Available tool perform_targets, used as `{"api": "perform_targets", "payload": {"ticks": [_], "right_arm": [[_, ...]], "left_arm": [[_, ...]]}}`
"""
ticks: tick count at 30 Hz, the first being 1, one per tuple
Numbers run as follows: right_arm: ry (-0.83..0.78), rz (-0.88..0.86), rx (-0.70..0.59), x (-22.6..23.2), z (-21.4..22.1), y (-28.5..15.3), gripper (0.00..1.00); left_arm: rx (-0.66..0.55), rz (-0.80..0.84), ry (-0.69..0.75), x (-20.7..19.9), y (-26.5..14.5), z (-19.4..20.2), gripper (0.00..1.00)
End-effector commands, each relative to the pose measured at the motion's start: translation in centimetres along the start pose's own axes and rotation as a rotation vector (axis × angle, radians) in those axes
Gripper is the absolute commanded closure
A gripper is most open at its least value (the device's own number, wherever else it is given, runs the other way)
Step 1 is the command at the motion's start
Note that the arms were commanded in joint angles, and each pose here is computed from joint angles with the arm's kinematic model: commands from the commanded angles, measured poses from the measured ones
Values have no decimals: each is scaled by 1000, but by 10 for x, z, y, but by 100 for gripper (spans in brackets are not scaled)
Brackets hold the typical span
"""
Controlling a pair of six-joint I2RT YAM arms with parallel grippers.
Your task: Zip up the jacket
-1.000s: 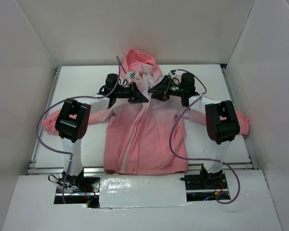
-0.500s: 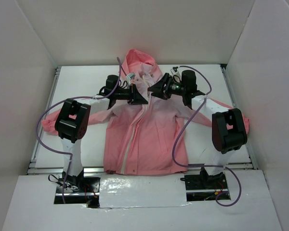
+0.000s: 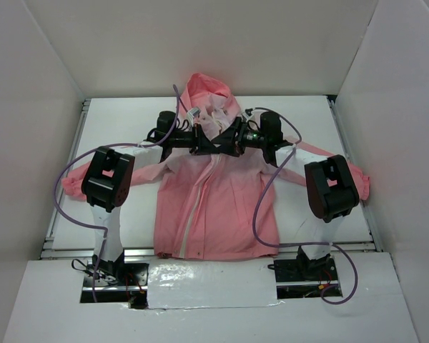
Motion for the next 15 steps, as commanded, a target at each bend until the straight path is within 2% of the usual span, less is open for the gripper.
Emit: {"api": "perform_targets", "payload": {"ticks": [1, 15], "right_arm": [[-24, -42, 1, 0, -5, -1, 37], [2, -20, -23, -17, -20, -4, 39]], "left_arm": [[-23, 79, 100, -29, -5, -12, 100], [-11, 66, 105, -32, -8, -10, 100]]}}
Point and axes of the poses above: each gripper's point midway between its finger pads, its own y axis out along the fingers, its own x axis along the line the jaws close on, z = x × y, the point moved 8 cm from there along -y, back along the fingers, and after that the axes turned 8 degrees about y, right-handed, at the moved point
